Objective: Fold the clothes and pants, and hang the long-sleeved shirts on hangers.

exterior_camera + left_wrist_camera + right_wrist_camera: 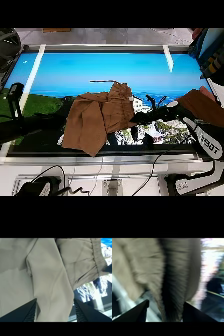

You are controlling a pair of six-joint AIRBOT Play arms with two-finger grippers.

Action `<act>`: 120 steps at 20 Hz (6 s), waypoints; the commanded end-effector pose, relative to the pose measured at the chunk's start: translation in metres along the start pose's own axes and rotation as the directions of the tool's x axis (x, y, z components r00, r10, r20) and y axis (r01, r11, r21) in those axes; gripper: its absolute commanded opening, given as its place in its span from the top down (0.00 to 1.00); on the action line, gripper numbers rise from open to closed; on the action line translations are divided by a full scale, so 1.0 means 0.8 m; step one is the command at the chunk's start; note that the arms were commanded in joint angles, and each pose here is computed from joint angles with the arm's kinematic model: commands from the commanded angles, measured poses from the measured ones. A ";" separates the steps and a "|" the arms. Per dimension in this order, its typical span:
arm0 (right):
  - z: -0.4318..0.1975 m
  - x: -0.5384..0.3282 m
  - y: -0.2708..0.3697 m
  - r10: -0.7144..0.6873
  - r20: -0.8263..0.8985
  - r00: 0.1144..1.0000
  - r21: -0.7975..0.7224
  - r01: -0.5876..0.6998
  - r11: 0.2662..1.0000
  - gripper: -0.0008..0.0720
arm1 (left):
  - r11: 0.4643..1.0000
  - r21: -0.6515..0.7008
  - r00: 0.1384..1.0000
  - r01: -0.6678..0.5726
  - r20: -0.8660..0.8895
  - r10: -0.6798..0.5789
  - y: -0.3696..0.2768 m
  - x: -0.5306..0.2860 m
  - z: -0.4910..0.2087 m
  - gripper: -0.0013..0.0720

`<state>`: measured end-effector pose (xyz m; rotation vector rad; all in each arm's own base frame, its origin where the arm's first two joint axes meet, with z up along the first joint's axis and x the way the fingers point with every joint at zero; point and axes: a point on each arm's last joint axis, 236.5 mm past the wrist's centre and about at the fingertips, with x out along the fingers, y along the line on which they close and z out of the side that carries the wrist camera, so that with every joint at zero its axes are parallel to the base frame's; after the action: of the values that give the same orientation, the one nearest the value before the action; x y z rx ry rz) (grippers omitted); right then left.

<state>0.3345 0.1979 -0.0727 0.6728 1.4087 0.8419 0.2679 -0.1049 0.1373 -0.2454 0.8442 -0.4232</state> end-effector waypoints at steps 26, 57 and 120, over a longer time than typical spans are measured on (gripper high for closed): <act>0.016 0.002 0.023 -0.134 -0.099 0.986 -0.170 0.116 0.978 0.48 | 1.000 0.001 1.000 -0.002 0.006 0.002 0.000 0.000 0.002 0.25; 0.025 0.016 0.028 -0.155 -0.066 0.986 -0.186 0.140 0.973 0.95 | 0.958 -0.286 0.856 0.030 -0.487 -0.173 -0.021 0.165 -0.306 0.02; 0.131 -0.468 0.042 -0.656 0.492 0.572 0.232 0.640 0.732 0.95 | 0.780 -0.136 0.774 -0.610 -0.312 0.551 0.323 -0.037 0.165 0.96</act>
<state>0.4809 -0.0806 0.1899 0.2978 0.8984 0.0235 0.4591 0.1526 0.1613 -0.1197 1.0171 0.2691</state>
